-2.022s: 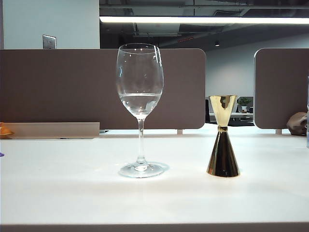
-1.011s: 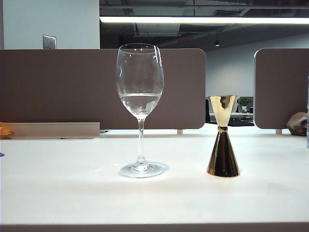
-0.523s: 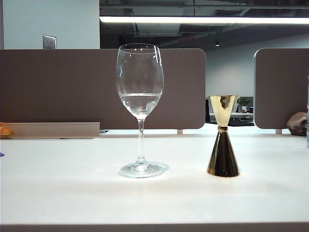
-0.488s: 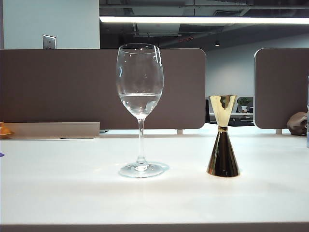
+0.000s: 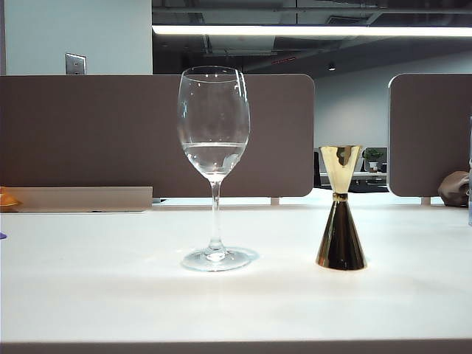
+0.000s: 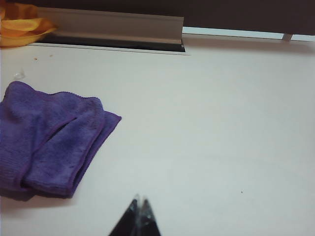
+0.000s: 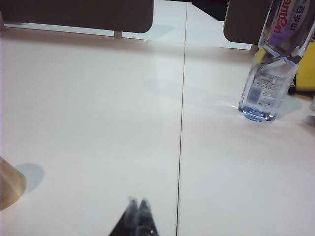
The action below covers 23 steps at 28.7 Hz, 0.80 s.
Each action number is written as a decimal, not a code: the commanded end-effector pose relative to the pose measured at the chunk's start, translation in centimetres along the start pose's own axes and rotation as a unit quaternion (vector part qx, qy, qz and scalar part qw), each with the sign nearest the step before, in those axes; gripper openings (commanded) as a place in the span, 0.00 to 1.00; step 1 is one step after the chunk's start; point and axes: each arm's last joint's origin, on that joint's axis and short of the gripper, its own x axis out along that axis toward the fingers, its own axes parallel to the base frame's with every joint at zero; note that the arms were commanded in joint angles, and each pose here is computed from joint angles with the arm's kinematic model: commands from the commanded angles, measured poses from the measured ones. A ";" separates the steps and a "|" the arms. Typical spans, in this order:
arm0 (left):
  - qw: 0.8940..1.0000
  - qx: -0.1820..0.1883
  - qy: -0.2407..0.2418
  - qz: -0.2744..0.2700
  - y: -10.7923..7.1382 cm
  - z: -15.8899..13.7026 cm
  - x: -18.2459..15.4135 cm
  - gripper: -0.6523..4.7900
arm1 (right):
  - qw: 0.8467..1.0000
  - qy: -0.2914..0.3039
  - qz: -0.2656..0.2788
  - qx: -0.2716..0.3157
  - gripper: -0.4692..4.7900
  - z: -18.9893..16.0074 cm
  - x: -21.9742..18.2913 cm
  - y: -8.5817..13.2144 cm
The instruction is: Pick up the jigger and pour the water inside into the glass.
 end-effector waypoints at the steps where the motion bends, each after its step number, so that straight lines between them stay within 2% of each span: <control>1: 1.000 0.002 0.002 0.002 0.0 -0.1 0.0 0.12 | 1.000 -0.003 -0.013 -0.018 0.10 -0.1 0.1 -0.1; 23: 1.000 0.003 0.002 -0.006 -0.1 -0.1 0.0 0.12 | 1.000 -0.004 -0.018 -0.022 0.10 0.0 0.1 -0.1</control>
